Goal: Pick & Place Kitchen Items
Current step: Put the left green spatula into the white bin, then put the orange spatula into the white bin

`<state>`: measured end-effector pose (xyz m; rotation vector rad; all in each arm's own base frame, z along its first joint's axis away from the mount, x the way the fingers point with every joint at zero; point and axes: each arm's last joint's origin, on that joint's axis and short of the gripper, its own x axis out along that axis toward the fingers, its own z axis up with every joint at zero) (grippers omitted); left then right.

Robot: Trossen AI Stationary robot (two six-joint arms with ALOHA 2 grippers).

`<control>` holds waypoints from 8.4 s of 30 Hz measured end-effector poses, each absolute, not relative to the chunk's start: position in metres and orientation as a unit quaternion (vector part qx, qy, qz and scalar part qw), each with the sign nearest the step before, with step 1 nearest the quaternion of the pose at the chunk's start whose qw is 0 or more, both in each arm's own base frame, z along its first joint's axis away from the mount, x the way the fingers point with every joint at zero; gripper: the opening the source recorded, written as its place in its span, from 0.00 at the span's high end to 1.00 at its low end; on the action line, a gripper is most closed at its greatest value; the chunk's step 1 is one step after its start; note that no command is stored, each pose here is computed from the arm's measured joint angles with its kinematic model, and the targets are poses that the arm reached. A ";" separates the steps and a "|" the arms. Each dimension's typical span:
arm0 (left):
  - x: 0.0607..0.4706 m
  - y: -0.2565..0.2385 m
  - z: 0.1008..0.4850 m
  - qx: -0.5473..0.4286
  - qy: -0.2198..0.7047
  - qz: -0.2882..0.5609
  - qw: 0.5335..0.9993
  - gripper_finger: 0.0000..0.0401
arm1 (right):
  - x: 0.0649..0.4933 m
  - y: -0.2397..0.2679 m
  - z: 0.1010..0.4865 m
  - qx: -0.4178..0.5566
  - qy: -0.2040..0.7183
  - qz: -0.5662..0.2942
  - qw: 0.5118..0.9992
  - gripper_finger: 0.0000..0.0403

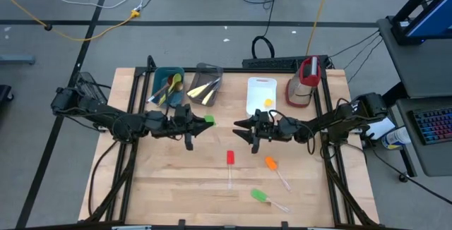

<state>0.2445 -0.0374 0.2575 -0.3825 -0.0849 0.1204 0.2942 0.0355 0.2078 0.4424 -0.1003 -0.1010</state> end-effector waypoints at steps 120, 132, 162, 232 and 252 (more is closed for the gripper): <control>0.249 -0.037 0.249 -0.174 -0.017 0.077 0.982 0.89 | 0.371 0.024 0.228 0.106 -0.114 0.010 0.988 0.99; 0.247 -0.039 0.252 -0.155 -0.027 0.057 0.986 0.89 | 0.372 0.025 0.230 0.104 -0.111 0.012 0.988 0.99; 0.217 -0.044 0.264 -0.148 0.031 0.031 0.988 0.89 | 0.359 0.023 0.238 0.062 -0.002 -0.053 0.997 0.99; 0.216 -0.041 0.259 -0.139 0.046 0.084 0.986 0.89 | 0.238 -0.086 0.159 0.222 0.196 -0.428 0.854 0.99; 0.216 -0.041 0.259 -0.138 0.046 0.087 0.985 0.89 | 0.229 -0.085 0.146 0.272 0.246 -0.422 0.829 0.84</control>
